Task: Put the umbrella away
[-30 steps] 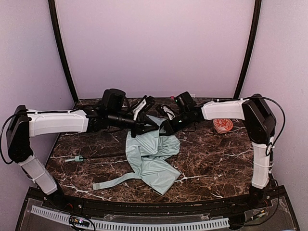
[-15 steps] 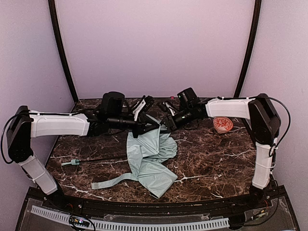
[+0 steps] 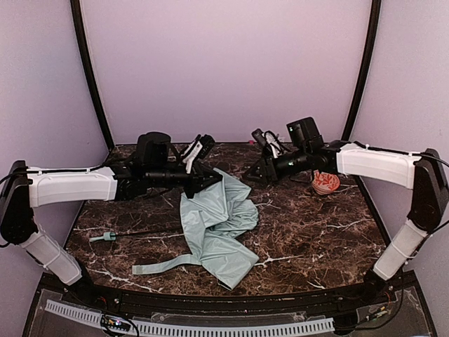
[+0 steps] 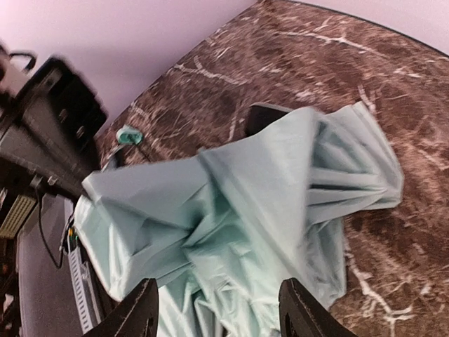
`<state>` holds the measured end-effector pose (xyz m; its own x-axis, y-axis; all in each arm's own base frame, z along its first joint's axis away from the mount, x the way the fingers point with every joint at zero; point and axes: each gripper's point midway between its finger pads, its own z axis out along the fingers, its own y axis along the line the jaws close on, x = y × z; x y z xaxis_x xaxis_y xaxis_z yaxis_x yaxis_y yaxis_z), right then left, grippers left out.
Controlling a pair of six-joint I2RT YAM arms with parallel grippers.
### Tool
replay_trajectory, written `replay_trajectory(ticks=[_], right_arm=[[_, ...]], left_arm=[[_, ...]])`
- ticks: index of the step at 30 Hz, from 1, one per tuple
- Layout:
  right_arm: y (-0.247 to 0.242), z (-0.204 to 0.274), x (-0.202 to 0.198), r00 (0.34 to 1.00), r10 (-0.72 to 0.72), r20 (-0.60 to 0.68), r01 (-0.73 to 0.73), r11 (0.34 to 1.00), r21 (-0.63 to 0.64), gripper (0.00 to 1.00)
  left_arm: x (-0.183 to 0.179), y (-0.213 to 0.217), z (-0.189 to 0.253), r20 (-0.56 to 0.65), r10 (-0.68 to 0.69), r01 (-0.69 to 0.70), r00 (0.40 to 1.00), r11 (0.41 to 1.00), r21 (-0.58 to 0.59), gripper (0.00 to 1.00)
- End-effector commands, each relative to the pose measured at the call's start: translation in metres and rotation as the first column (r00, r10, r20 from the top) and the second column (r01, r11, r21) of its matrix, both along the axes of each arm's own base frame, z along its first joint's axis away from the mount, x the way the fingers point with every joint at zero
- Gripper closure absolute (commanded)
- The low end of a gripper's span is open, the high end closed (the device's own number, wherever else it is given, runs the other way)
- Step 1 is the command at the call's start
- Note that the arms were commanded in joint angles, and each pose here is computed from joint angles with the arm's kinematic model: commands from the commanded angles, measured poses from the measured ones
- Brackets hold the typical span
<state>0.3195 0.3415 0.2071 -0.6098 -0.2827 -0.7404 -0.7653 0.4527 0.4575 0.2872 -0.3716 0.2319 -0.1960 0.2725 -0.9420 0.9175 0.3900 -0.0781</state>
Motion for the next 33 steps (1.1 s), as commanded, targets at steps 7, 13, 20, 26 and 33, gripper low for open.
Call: replay_trajectory(ticks=[7, 13, 20, 26, 33], right_arm=[[0.048, 0.0, -0.067, 0.996, 0.087, -0.007, -0.084, 0.98, 0.178, 0.34], [0.073, -0.019, -0.071, 0.986, 0.147, -0.078, -0.127, 0.967, 0.22, 0.38], [0.085, -0.019, -0.073, 0.98, 0.183, -0.076, -0.162, 0.96, 0.227, 0.78], [0.069, -0.024, -0.063, 0.983, 0.168, -0.069, -0.156, 0.976, 0.15, 1.0], [0.026, -0.03, -0.027, 0.981, 0.156, -0.113, -0.142, 0.982, 0.122, 1.0]], left_arm=[[0.005, 0.002, 0.014, 0.004, 0.025, -0.025, 1.0, 0.999, -0.024, 1.0], [0.007, 0.004, 0.012, 0.002, 0.045, -0.045, 0.999, 0.999, -0.019, 1.0], [0.012, 0.006, 0.01, 0.006, 0.067, -0.067, 0.998, 0.998, -0.014, 1.0], [0.02, 0.013, 0.01, 0.001, 0.11, -0.11, 0.994, 0.994, 0.018, 0.56], [0.017, 0.032, 0.026, 0.033, 0.143, -0.145, 0.989, 0.988, 0.057, 0.05]])
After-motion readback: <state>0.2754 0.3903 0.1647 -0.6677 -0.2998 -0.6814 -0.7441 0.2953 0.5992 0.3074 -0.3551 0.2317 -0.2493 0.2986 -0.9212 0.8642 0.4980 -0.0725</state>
